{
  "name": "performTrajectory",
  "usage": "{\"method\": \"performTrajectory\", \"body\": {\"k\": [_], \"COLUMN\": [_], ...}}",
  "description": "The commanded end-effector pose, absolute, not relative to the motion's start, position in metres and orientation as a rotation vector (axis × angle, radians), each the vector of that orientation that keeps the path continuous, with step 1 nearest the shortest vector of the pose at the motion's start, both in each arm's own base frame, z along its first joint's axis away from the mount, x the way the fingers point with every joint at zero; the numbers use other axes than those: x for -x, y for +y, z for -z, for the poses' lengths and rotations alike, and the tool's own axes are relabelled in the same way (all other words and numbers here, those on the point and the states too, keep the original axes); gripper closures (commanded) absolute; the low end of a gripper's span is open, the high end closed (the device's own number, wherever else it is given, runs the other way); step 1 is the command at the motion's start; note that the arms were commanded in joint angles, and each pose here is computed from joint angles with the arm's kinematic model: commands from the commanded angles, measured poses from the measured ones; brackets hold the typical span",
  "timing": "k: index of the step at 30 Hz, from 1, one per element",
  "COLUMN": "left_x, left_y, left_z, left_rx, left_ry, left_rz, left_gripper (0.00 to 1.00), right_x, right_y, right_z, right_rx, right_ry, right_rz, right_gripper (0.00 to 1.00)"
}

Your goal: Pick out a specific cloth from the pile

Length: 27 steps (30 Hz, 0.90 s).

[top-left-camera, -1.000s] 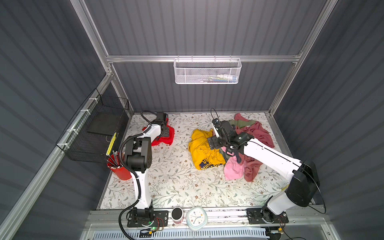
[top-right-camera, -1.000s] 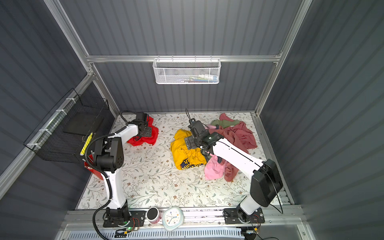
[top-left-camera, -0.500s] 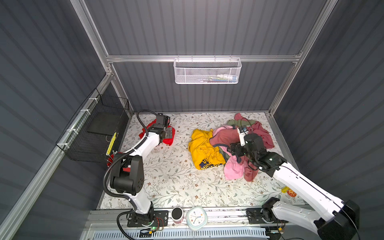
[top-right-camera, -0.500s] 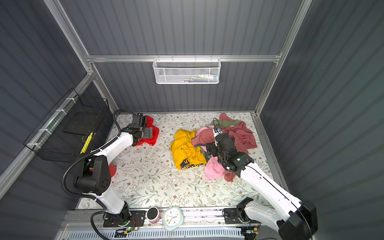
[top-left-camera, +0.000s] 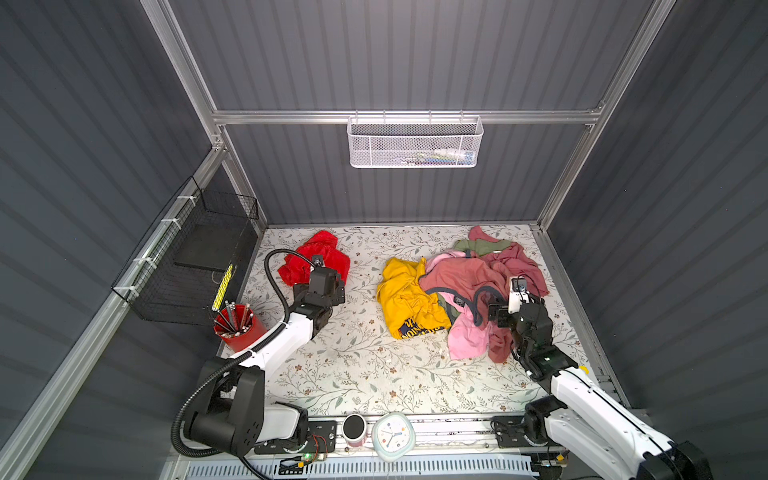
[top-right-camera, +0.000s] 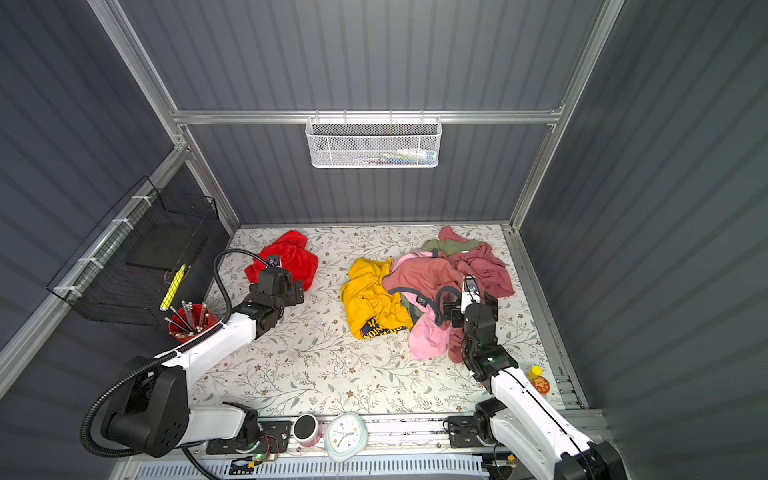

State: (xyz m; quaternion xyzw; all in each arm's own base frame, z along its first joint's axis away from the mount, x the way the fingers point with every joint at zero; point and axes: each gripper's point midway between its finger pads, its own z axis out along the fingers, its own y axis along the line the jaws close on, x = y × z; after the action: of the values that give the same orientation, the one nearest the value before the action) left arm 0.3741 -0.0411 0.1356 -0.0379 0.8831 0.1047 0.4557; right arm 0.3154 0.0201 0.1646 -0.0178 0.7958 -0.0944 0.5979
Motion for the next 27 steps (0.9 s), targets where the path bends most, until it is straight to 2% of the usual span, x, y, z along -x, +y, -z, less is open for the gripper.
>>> {"method": "performTrajectory", "body": {"k": [1, 11, 20, 27], "left_x": [-0.375, -0.372, -0.383, -0.408], "left_y": [-0.034, -0.013, -0.016, 0.009], "left_z": [-0.15, -0.14, -0.121, -0.069], "left_rx": [0.134, 0.189, 0.024, 0.097], "left_ry": [2.071, 1.986, 1.904, 1.947], "left_rz": [-0.27, -0.407, -0.463, -0.193], "left_gripper": [0.0, 0.0, 0.0, 0.0], "right_x": [-0.326, -0.357, -0.385, -0.387], "right_y": [0.011, 0.002, -0.021, -0.022], "right_z": [-0.184, -0.153, -0.123, -0.119], "right_rx": [-0.039, -0.019, -0.091, -0.092], "right_ry": [1.696, 1.696, 1.789, 1.814], "right_rz": [0.173, 0.161, 0.031, -0.008], "right_gripper": [0.01, 0.01, 0.01, 0.01]}}
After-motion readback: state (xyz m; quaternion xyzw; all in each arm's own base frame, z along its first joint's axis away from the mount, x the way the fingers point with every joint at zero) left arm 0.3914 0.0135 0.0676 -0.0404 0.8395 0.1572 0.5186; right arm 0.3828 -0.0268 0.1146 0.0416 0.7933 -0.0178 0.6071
